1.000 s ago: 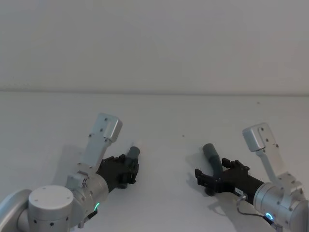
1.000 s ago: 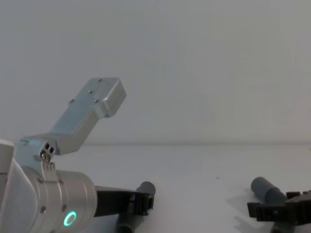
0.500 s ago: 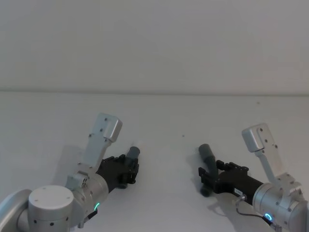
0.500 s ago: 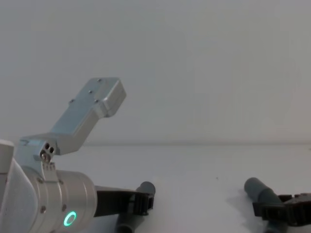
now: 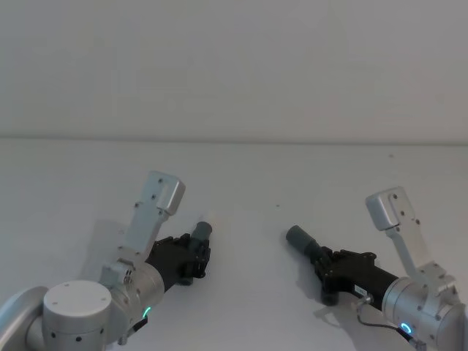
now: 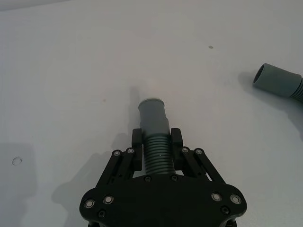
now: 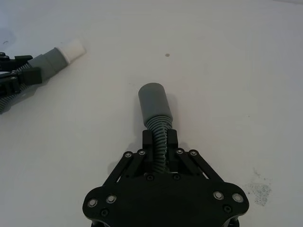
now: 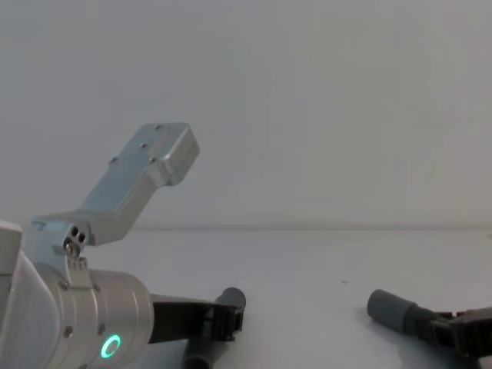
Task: Use both hands to pick up one end of the pipe from the table, align the ends, and insert them.
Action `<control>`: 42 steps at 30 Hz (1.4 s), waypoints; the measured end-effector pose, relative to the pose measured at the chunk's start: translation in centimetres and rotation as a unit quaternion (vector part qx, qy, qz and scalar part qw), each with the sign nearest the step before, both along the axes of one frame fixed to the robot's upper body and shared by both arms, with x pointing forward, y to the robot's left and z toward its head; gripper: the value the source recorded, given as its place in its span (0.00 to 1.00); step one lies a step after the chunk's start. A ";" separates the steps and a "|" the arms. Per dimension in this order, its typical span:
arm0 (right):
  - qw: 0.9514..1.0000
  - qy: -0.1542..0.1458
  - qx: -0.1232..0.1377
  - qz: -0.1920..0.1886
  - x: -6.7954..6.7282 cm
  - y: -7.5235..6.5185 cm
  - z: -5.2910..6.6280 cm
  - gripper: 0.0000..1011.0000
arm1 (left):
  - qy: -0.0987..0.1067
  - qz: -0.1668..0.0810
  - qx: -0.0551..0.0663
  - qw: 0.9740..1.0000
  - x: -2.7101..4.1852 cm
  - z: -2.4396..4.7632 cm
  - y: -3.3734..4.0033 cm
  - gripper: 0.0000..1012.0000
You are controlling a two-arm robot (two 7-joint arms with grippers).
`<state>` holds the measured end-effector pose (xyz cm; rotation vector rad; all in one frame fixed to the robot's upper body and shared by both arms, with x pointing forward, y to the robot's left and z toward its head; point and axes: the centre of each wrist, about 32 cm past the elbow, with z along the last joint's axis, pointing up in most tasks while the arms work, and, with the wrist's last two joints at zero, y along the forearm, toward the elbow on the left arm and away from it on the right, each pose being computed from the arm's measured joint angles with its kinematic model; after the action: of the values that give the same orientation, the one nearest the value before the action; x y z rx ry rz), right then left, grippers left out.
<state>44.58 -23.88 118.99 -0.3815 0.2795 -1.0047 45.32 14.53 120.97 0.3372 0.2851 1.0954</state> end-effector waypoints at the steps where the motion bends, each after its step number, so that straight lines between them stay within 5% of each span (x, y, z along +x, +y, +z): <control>1: 1.000 0.000 0.000 0.000 0.0 0.0 0.0 0.15 | 0.000 0.000 0.000 1.000 0.00 0.00 0.00 0.33; 30: 1.000 -0.002 0.000 0.001 -0.1 0.0 -0.1 0.13 | 0.000 0.000 0.000 1.000 0.00 0.00 0.00 0.33; 42: 0.999 -0.044 0.003 0.018 -0.8 -0.4 -0.7 0.12 | 0.000 0.000 0.000 1.000 0.00 0.00 0.00 0.33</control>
<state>43.80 -24.26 118.29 -0.3352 0.1965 -0.9816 45.32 14.53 120.97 0.3373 0.2852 1.0954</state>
